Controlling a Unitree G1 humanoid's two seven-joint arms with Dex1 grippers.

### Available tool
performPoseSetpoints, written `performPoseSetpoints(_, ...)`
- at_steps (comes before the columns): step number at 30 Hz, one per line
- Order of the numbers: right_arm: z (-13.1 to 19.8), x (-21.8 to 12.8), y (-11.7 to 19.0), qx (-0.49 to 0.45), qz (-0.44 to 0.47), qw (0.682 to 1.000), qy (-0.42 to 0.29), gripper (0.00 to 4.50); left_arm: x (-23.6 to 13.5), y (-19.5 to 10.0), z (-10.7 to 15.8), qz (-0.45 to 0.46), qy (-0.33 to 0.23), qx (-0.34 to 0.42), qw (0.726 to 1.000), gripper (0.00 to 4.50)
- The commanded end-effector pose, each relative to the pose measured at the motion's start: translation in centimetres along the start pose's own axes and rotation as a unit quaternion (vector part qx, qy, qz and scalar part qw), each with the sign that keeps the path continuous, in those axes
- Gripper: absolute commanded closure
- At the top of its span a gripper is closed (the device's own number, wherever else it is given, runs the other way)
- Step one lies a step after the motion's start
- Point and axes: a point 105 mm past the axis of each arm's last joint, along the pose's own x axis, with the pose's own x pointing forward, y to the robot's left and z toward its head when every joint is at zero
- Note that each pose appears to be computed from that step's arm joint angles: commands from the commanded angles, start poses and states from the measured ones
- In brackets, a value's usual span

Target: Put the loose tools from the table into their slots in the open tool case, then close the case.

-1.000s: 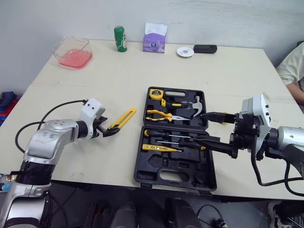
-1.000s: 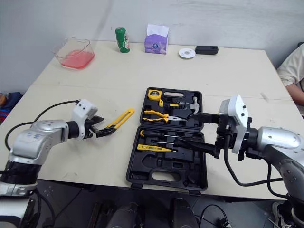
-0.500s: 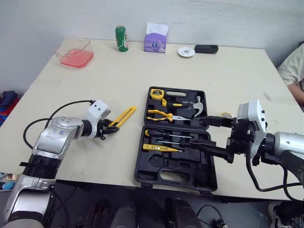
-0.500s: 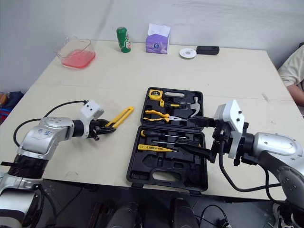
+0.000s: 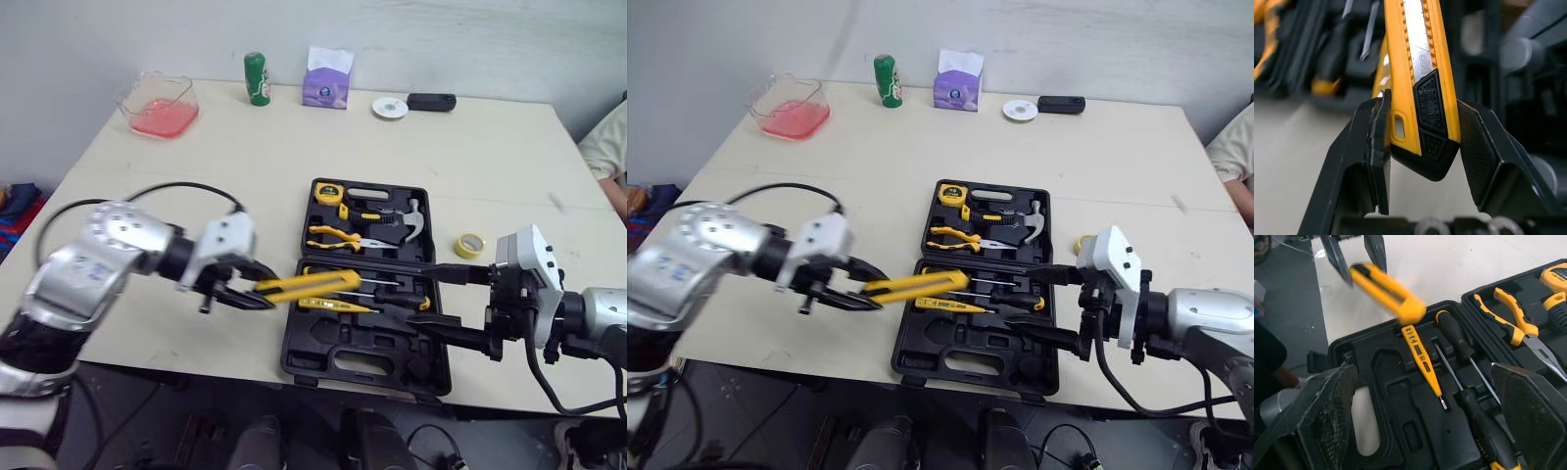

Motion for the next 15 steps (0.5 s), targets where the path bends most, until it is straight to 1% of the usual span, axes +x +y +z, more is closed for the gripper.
performPoseSetpoints(1, -0.4, -0.4, 1.2, -0.009, 0.009, 1.000, 0.020, 0.00, 2.1, -0.1, 0.6, -0.024, 0.026, 0.024, 0.999, 2.94)
performPoseSetpoints(3, -0.9, -1.0, 0.8, -0.005, -0.011, 0.999, 0.030, 0.00, 3.8, -0.5, 0.6, -0.054, 0.036, 0.029, 0.997, 2.94)
performPoseSetpoints(6, -1.4, -1.9, 0.8, 0.004, -0.028, 0.999, 0.035, 0.00, 5.5, -0.7, -0.2, -0.077, 0.068, 0.049, 0.993, 2.94)
performPoseSetpoints(10, -1.9, -2.1, 1.4, 0.013, -0.035, 0.999, 0.037, 0.00, 7.1, -0.1, -0.1, -0.076, 0.063, 0.045, 0.994, 2.94)
performPoseSetpoints(15, -2.2, -2.3, 1.6, 0.020, -0.048, 0.998, 0.036, 0.00, 8.4, 0.3, -0.4, -0.083, 0.076, 0.030, 0.993, 2.94)
